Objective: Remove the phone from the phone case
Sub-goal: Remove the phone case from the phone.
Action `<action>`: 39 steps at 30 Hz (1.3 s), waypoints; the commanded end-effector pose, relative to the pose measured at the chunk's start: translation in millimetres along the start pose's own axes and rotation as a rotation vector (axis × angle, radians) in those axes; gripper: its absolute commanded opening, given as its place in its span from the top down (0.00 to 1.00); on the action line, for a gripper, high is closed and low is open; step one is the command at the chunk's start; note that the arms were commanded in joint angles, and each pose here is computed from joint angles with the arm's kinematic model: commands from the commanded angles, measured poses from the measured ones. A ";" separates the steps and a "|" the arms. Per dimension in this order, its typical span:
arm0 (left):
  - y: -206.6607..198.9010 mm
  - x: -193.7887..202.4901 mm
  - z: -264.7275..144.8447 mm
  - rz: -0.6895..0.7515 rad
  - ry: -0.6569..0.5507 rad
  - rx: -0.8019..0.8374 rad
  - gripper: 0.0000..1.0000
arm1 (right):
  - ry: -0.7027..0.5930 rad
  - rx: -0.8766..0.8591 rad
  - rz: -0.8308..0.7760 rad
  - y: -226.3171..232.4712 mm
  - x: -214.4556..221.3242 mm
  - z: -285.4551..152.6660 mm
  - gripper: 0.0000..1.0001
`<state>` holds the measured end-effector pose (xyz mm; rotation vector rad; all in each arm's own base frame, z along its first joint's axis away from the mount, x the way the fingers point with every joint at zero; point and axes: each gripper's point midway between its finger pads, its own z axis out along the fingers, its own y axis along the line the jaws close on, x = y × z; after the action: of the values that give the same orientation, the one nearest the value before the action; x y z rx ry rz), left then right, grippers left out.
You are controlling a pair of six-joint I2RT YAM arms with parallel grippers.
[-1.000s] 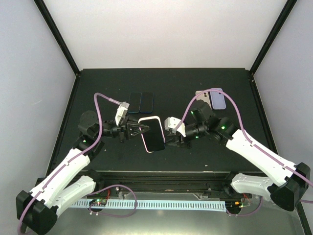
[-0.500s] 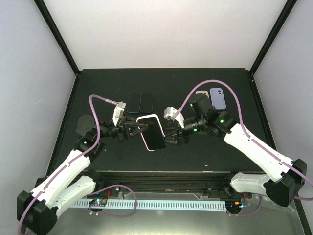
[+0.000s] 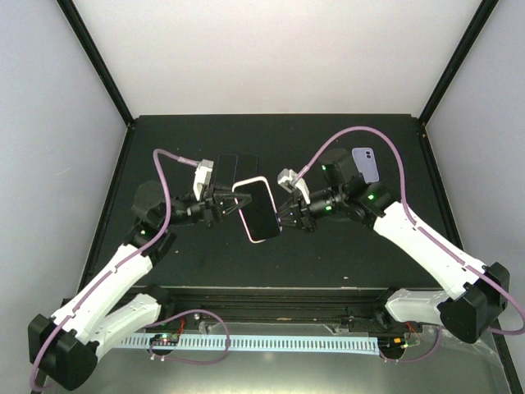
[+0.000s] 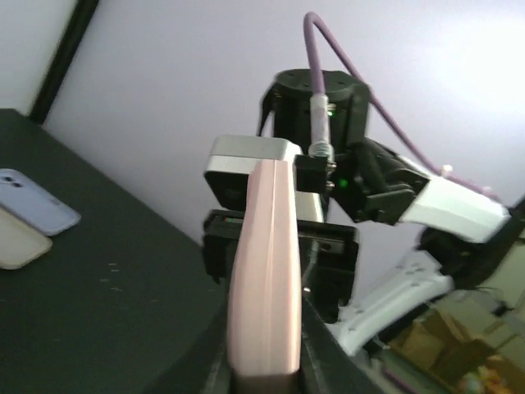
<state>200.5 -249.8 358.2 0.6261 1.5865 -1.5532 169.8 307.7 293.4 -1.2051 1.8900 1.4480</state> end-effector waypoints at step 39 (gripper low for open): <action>162.8 192.3 68.2 0.546 0.611 -0.859 0.35 | -0.003 0.583 1.036 -225.4 147.9 8.2 0.99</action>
<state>227.9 -318.1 100.1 0.9409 2.1470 -0.2657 270.6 241.3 44.7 0.1336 2.8671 1.0694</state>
